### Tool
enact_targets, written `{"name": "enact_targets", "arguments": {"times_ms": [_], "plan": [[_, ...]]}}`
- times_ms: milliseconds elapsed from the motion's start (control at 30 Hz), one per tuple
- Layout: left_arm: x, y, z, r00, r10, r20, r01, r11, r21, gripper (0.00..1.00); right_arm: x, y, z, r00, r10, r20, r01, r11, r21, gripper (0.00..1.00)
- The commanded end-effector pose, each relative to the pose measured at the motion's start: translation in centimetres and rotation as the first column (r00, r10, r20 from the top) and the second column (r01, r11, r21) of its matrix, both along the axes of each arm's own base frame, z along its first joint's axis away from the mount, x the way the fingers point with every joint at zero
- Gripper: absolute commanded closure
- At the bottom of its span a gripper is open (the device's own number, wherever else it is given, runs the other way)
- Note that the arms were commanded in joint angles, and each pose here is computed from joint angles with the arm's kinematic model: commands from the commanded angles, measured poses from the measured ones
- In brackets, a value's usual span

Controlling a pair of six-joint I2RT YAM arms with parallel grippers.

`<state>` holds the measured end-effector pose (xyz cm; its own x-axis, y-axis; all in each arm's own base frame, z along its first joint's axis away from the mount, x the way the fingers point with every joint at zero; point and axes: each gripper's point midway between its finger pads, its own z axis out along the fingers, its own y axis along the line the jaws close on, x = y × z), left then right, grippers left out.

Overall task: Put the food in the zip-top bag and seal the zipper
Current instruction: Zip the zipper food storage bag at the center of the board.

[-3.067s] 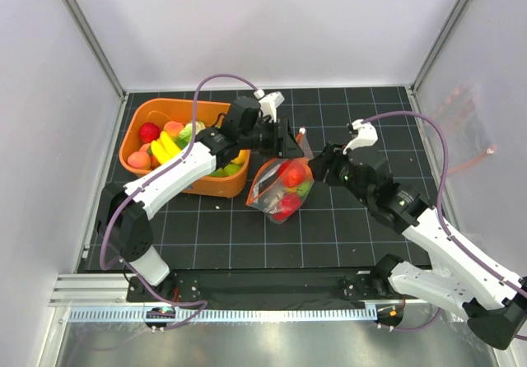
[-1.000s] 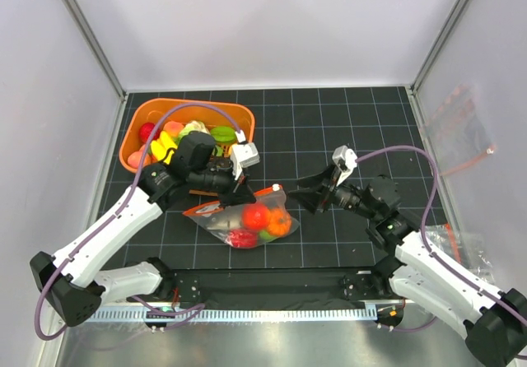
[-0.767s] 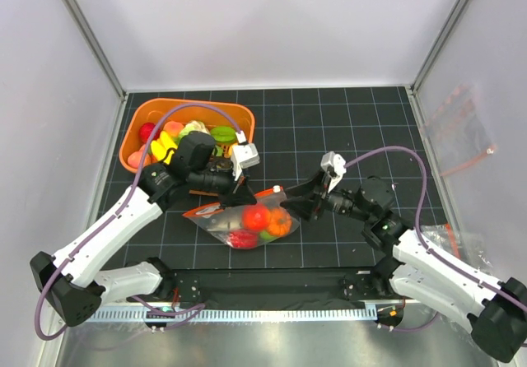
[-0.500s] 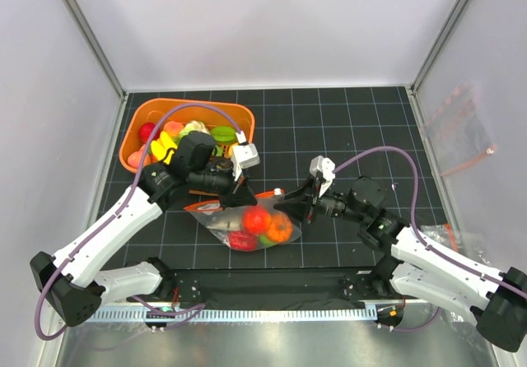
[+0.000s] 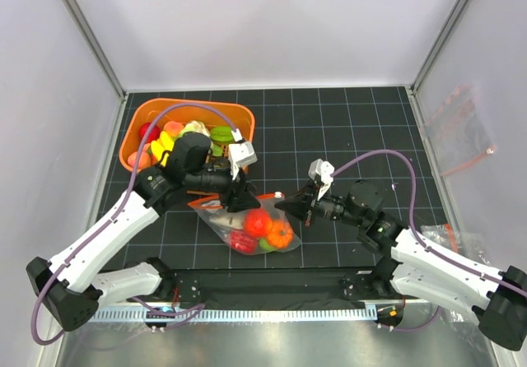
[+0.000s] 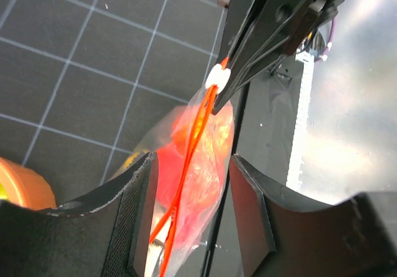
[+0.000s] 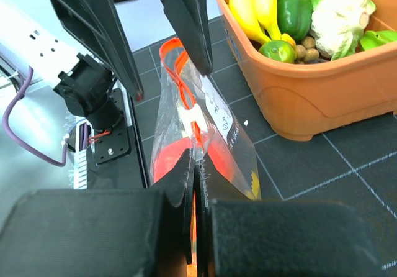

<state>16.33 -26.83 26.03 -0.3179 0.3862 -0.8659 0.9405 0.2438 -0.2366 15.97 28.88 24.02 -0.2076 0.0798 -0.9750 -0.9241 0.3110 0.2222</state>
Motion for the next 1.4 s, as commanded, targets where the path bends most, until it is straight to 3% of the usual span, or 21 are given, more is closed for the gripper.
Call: {"name": "enact_targets", "arguments": {"times_ms": [0,200,367,567,1033,1367], "plan": [[0.4,-1.0,2.8,0.998,0.001,0.069,0.007,0.994,-0.108,0.47,0.3,-0.2,2.0,0.996,-0.027,0.083,0.022,0.998,0.059,0.99],[1.3,-3.0,5.3,0.997,0.002,0.08,0.009,0.99,-0.139,0.44,0.4,-0.2,1.5,0.996,-0.037,0.08,0.033,0.998,0.054,0.99],[0.8,-5.1,4.6,0.981,-0.054,0.185,0.061,0.998,-0.031,0.42,0.3,-0.5,1.8,0.996,-0.04,0.082,0.035,0.997,0.066,0.99],[0.7,-5.2,1.9,0.965,-0.119,0.233,0.119,0.993,0.012,0.52,-0.2,-0.7,2.2,0.996,-0.032,0.088,0.024,0.996,0.089,0.99],[-0.3,-4.7,2.2,0.925,-0.157,0.346,0.184,0.982,-0.046,0.47,-0.9,-0.7,2.4,0.996,-0.005,0.092,-0.004,0.995,0.095,0.99],[-0.5,-5.1,2.5,0.925,-0.167,0.342,0.201,0.977,-0.066,0.49,-1.1,-0.4,2.3,0.996,0.014,0.088,-0.022,0.996,0.085,0.99]]}}
